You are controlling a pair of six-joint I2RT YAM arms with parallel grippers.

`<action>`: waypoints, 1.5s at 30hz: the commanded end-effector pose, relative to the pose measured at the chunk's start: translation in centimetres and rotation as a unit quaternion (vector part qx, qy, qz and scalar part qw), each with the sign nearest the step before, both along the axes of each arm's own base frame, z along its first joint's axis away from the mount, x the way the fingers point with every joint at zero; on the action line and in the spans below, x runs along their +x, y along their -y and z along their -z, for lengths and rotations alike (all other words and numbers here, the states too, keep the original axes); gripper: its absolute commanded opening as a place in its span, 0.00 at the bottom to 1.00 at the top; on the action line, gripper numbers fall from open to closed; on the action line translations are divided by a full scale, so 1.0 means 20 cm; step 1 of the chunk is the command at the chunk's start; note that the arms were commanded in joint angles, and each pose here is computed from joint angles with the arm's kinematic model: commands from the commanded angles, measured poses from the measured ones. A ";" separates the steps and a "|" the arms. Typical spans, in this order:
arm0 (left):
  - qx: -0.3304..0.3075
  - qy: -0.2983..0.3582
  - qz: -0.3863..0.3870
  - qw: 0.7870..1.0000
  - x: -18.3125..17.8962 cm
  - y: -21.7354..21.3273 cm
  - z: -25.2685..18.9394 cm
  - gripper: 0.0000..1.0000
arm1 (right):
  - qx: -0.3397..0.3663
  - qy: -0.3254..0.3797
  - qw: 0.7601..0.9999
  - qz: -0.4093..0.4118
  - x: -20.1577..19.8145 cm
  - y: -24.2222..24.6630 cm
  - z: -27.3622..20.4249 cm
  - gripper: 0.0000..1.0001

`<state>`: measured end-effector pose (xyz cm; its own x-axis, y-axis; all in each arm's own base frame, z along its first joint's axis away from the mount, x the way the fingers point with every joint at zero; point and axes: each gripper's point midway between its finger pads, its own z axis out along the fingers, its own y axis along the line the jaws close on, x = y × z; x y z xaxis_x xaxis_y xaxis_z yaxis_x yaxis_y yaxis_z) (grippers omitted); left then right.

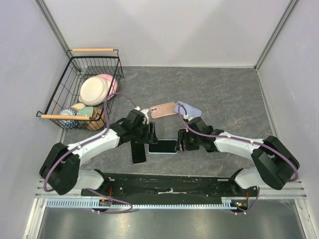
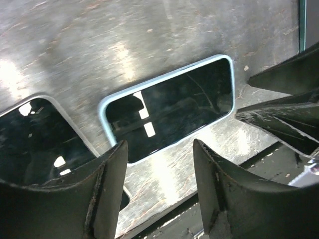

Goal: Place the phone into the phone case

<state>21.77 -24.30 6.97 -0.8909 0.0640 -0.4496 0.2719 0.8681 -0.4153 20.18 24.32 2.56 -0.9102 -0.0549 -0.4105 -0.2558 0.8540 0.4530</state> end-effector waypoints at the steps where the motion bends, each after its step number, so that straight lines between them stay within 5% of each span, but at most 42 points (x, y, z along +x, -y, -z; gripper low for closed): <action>1: -0.099 -0.009 -0.010 0.995 0.00 -0.07 -0.01 0.63 | 0.003 -0.035 0.999 0.006 -0.09 0.06 0.03 0.69; 14: -0.069 -0.053 -0.031 0.996 0.01 -0.13 0.16 0.56 | 0.039 -0.063 0.997 0.006 -0.13 0.04 0.07 0.66; 20: -0.053 -0.062 -0.025 0.996 0.03 -0.13 0.20 0.49 | 0.037 -0.076 0.996 0.007 -0.12 0.02 0.14 0.58; 33: -0.057 -0.084 0.009 0.995 0.01 0.00 0.24 0.34 | -0.018 -0.081 0.997 0.003 -0.07 0.04 0.24 0.19; 45: -0.094 -0.059 0.055 0.992 0.02 0.24 0.12 0.31 | 0.031 -0.015 0.999 0.014 0.09 -0.02 -0.03 0.18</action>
<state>23.55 -23.44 2.05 -0.9387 0.0132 -0.3445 0.1811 0.8691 -0.4603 19.44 24.87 1.75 -0.9625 -0.0226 -0.2705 -0.1740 0.8162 0.5510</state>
